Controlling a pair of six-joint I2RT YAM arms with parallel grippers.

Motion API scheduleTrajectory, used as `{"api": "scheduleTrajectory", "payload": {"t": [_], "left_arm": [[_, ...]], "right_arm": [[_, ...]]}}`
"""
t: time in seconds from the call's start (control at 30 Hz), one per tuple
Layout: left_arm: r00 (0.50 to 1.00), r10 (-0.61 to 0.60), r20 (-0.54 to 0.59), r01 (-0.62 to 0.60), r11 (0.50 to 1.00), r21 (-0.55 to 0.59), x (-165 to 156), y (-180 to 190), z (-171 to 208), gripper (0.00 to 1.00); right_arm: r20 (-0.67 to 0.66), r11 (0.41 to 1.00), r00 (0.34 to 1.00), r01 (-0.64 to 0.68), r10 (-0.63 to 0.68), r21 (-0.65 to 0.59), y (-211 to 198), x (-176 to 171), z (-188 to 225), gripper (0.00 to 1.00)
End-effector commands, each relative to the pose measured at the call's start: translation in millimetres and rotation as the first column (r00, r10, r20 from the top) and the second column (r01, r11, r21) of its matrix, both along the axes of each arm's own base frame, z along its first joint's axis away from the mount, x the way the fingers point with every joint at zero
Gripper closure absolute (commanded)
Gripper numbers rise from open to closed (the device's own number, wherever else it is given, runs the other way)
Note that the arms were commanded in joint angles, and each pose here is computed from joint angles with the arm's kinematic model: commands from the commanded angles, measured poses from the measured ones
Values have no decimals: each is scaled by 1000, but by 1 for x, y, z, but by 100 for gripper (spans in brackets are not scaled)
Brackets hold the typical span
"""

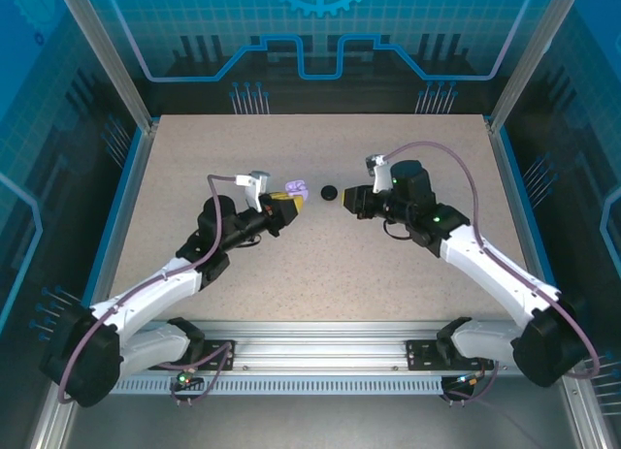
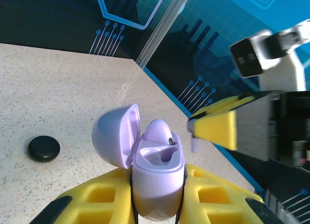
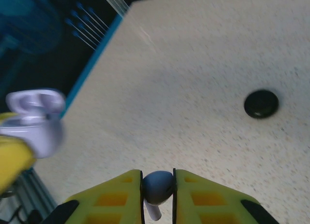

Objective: Insert the wireless bluetooth earbuds into the charging case

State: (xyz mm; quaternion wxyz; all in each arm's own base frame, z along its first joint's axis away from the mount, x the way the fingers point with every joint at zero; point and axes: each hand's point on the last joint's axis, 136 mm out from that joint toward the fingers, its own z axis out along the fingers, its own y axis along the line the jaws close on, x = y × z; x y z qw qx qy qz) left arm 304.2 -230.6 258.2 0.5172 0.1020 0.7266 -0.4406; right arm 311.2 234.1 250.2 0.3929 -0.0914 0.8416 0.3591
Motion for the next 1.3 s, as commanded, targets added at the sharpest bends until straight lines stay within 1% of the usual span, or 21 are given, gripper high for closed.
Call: {"api": "scheduleTrajectory", "payload": {"t": [0.0, 0.17, 0.27, 0.63, 0.93, 1.07, 1.27], "left_arm": [[997, -37, 72, 42, 997, -67, -1, -6, 20, 100], [988, -93, 120, 104, 991, -85, -5, -17, 29, 100], [978, -143, 150, 158, 983, -93, -11, -26, 35, 100], [921, -296, 254, 329, 940, -96, -34, -59, 57, 100], [896, -342, 284, 383, 918, -102, -45, -77, 74, 100], [895, -341, 286, 384, 917, -106, -45, -78, 80, 100], [895, -335, 296, 381, 917, -115, -48, -76, 87, 100]], "right_arm": [[84, 995, 996, -31, 23, 98, 1, -7, 37, 80], [179, 983, 982, -94, 65, 157, 3, -21, 75, 80], [226, 976, 970, -131, 89, 177, 5, -28, 91, 80], [358, 944, 918, -257, 171, 207, 16, -47, 132, 80], [419, 925, 884, -317, 209, 208, 28, -58, 146, 80], [436, 918, 869, -345, 233, 196, 34, -65, 148, 80], [439, 921, 866, -346, 240, 179, 35, -67, 145, 79]]}}
